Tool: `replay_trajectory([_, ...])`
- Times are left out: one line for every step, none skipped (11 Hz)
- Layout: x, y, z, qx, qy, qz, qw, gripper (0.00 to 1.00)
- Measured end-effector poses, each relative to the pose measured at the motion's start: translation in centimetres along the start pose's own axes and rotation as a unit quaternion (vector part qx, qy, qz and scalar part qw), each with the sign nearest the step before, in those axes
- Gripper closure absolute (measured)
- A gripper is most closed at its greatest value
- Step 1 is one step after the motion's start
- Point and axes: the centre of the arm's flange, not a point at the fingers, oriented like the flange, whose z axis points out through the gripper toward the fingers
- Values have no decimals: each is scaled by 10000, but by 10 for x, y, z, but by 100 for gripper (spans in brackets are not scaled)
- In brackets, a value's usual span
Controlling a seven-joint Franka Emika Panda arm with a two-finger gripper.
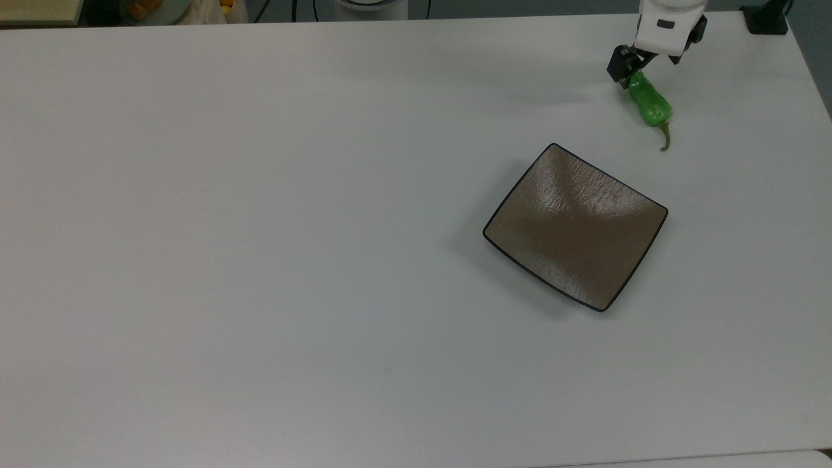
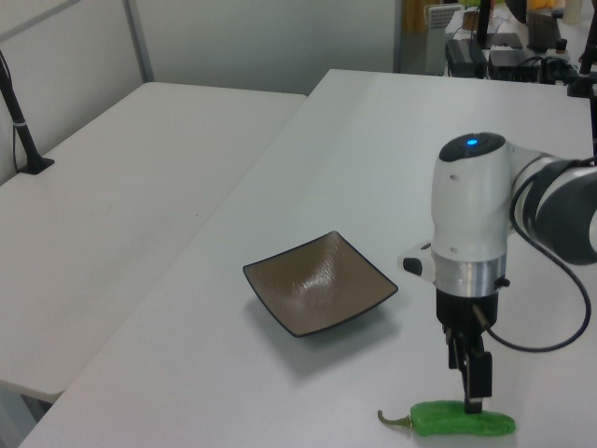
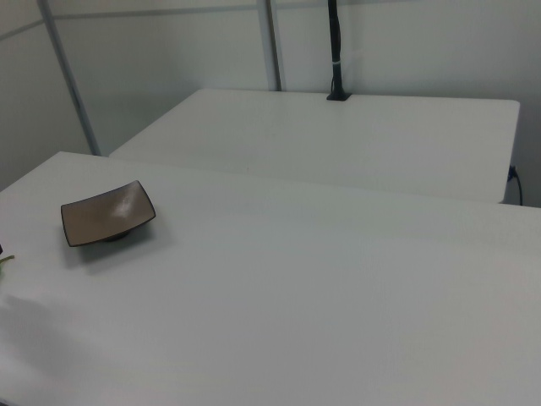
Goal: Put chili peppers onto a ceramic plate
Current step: 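Lower the gripper onto the green chili pepper and close on it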
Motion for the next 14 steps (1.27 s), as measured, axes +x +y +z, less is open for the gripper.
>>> replay_trajectory([1,-2,10,-45,38,48,10000,0])
replay_trajectory([1,-3,19,-115,28,78,9999,0])
replay_trajectory([2,-2,29,-174,31,105,9998,0])
replay_trajectory([2,-4,37,-215,65,132,9997,3])
replay_trajectory([2,-6,44,-264,97,184,9994,6])
replay_trajectory([1,-9,47,-292,109,232,9992,18])
replay_trajectory([0,-9,48,-297,108,264,9992,36])
replay_trajectory([1,-9,48,-294,114,291,9991,51])
replay_trajectory([1,-9,47,-291,121,332,9990,65])
replay_trajectory([1,-9,47,-290,124,388,9987,65])
replay_trajectory([2,-8,47,-290,126,403,9987,65])
replay_trajectory([2,-8,46,-288,130,409,9987,65])
replay_trajectory([3,-8,45,-288,143,411,9986,65])
replay_trajectory([3,-8,42,-287,167,399,9986,65])
